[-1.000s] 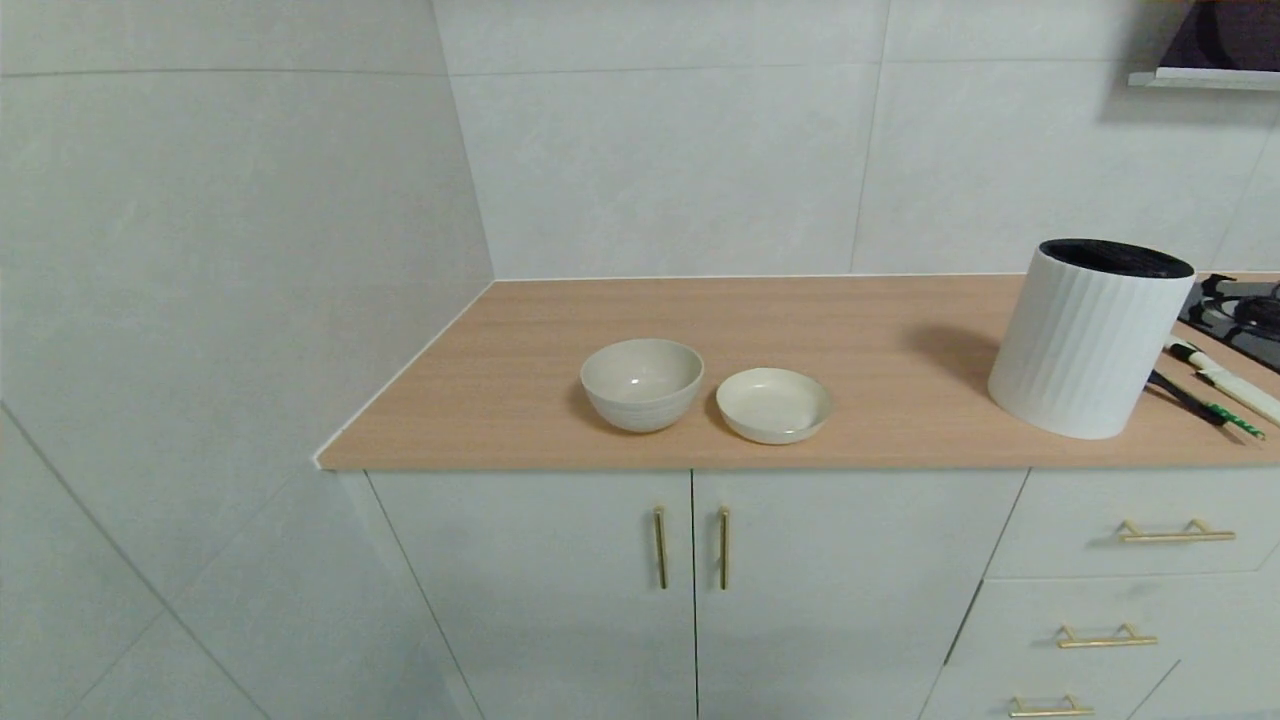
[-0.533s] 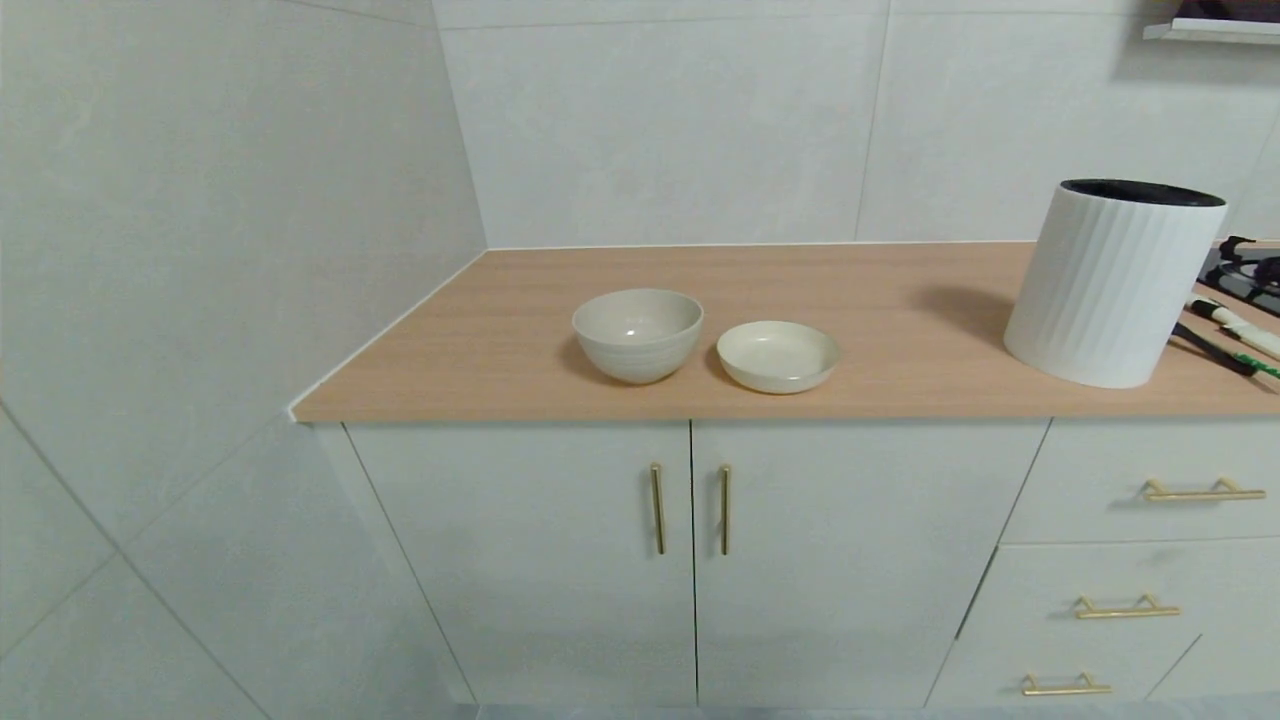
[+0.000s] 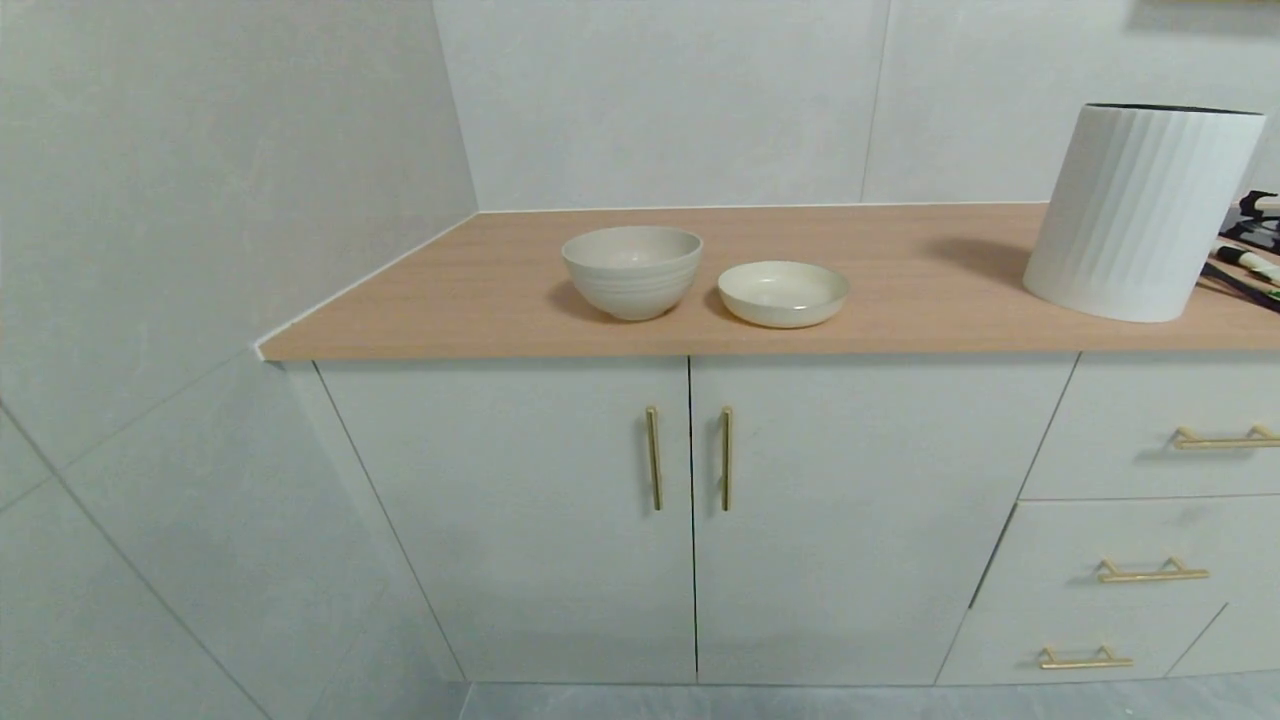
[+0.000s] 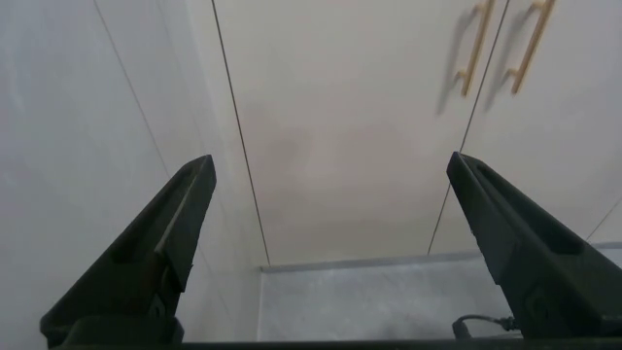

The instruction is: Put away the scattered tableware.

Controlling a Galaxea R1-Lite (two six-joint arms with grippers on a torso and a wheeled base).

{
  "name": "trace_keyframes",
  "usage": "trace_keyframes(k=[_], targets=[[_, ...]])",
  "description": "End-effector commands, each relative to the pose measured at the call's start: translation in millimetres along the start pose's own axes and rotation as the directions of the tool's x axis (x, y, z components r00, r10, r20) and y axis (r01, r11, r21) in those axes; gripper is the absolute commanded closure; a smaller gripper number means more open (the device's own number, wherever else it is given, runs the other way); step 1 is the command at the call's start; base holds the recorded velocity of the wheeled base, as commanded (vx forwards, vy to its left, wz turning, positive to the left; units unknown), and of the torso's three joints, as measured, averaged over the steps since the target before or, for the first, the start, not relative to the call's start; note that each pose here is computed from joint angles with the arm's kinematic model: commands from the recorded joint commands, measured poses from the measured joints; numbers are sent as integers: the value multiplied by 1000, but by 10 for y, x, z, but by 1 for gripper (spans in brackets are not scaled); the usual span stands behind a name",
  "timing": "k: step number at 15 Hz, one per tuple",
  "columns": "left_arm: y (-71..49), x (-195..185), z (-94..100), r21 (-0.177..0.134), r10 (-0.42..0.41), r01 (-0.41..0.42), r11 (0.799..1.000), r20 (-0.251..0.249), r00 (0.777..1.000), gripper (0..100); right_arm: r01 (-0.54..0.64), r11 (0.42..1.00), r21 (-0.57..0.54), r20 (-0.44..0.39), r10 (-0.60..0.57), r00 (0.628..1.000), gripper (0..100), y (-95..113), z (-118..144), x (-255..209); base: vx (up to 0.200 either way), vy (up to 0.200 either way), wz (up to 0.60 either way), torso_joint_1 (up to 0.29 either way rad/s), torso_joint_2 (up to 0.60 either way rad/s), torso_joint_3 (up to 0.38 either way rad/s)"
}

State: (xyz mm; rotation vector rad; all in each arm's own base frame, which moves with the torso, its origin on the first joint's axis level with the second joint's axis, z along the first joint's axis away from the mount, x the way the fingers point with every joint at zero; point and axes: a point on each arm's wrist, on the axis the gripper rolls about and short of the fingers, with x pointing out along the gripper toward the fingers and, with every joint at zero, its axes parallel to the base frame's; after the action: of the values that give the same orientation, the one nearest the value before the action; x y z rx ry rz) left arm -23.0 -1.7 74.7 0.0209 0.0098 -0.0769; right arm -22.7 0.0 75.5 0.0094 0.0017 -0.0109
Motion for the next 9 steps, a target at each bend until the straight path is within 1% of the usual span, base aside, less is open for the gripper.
trace_keyframes(k=[1, 4, 5, 7, 9], targets=[[0, -1, 4, 0, 0, 0, 1000, 1, 1000, 0, 0, 1000, 0, 0, 0, 1000, 0, 0, 0, 0, 0, 0, 0, -144, 466, 315], [0, 0, 0, 0, 0, 0, 1000, 0, 1000, 0, 0, 1000, 0, 0, 0, 1000, 0, 0, 0, 0, 0, 0, 0, -119, 452, 328], [0, 0, 0, 0, 0, 0, 1000, 0, 1000, 0, 0, 1000, 0, 0, 0, 1000, 0, 0, 0, 0, 0, 0, 0, -66, 256, 188], [0, 0, 0, 0, 0, 0, 1000, 0, 1000, 0, 0, 1000, 0, 0, 0, 1000, 0, 0, 0, 0, 0, 0, 0, -24, 122, 80], [0, 0, 0, 0, 0, 0, 1000, 0, 1000, 0, 0, 1000, -2, 2, 0, 1000, 0, 0, 2, 0, 0, 0, 0, 0, 0, 0]])
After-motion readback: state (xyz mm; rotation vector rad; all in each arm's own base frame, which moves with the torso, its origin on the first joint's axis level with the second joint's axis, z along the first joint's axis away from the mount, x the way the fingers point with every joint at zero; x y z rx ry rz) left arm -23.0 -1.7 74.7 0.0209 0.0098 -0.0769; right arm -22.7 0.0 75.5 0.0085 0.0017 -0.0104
